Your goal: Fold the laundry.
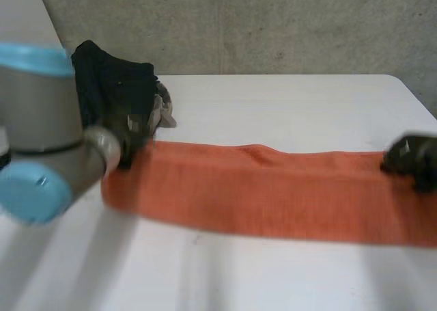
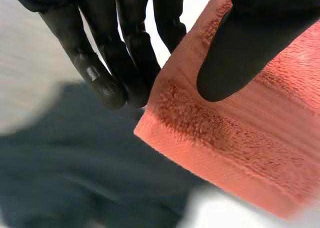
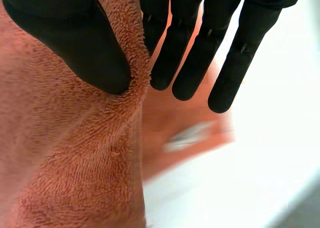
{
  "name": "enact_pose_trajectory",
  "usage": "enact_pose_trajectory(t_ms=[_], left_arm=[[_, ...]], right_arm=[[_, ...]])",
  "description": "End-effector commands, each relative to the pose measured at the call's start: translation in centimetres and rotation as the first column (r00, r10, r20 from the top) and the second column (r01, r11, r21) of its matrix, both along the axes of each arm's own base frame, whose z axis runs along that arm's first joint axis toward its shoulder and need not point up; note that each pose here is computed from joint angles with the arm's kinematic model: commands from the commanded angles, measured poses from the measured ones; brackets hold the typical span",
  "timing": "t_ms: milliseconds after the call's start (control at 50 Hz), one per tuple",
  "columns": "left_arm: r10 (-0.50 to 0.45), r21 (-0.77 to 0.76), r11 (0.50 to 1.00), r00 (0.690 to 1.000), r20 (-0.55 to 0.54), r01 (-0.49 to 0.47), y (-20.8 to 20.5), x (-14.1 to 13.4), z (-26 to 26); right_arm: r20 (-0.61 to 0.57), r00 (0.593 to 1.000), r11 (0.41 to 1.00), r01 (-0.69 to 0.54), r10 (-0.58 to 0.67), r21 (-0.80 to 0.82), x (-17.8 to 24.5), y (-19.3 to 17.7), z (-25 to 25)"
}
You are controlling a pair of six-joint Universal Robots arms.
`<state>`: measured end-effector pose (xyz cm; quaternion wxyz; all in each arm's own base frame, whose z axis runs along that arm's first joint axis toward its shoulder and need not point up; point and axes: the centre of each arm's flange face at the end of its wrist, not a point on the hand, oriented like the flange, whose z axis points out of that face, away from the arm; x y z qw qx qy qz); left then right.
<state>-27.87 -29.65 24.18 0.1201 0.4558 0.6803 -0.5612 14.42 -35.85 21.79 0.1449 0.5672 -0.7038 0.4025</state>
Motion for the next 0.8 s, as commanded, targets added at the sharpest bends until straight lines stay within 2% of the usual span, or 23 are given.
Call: enact_pose_trajectory(t_ms=[20,40,60,80,100,160,200,300,440,500,520,600,700,800], left_arm=[[-0.040,-0.461,0.877,0.934,-0.355,-0.138,-5.7,-2.4,11.9],[-0.061,-0.493,0.857,0.918,-0.391,-0.153,-5.8,-2.5,13.2],[-0.108,-0.545,0.818,0.883,-0.457,-0.182,-5.7,-2.5,15.4],[-0.137,-0.572,0.797,0.862,-0.488,-0.197,-5.6,-2.4,16.6],[-0.188,-0.613,0.758,0.824,-0.534,-0.224,-5.4,-2.4,18.3],[-0.242,-0.653,0.713,0.784,-0.571,-0.255,-5.3,-2.3,19.7],[-0.249,-0.663,0.699,0.778,-0.577,-0.268,-5.4,-2.2,19.9],[-0.218,-0.634,0.730,0.792,-0.570,-0.255,-5.8,-2.1,18.6],[-0.121,-0.532,0.814,0.830,-0.545,-0.231,-7.3,-1.6,13.3],[-0.067,-0.462,0.861,0.854,-0.515,-0.212,-7.7,-1.3,9.7],[-0.034,-0.415,0.887,0.868,-0.496,-0.203,-7.7,-1.1,7.6],[0.047,-0.259,0.951,0.907,-0.417,-0.168,-6.7,-0.8,0.8],[0.080,-0.104,0.987,0.939,-0.334,-0.121,-4.6,-0.3,-5.1],[0.086,-0.048,0.993,0.957,-0.278,-0.103,-3.5,0.2,-7.3]], right_arm=[[0.328,0.945,0.798,0.210,-0.017,-0.565,1.8,-6.9,11.6],[0.372,0.928,0.758,0.240,0.005,-0.607,1.8,-7.3,13.0],[0.448,0.892,0.683,0.294,0.055,-0.669,1.6,-7.6,15.3],[0.480,0.874,0.649,0.319,0.082,-0.691,1.6,-7.7,16.3],[0.525,0.837,0.596,0.347,0.151,-0.724,1.8,-7.5,18.1],[0.552,0.805,0.536,0.374,0.218,-0.757,1.5,-7.3,19.7],[0.557,0.795,0.535,0.370,0.241,-0.760,1.8,-7.0,19.6],[0.555,0.797,0.606,0.325,0.238,-0.726,2.7,-6.7,17.7],[0.576,0.805,0.721,0.314,0.142,-0.617,2.1,-7.6,13.0],[0.580,0.810,0.799,0.296,0.081,-0.524,1.8,-7.8,9.6],[0.580,0.813,0.841,0.278,0.052,-0.464,1.7,-7.8,7.5],[0.560,0.827,0.925,0.247,-0.045,-0.290,1.1,-7.6,1.0],[0.527,0.838,0.961,0.245,-0.143,-0.130,-0.4,-7.0,-4.7],[0.526,0.825,0.962,0.270,-0.206,-0.047,-1.4,-6.8,-7.4]])
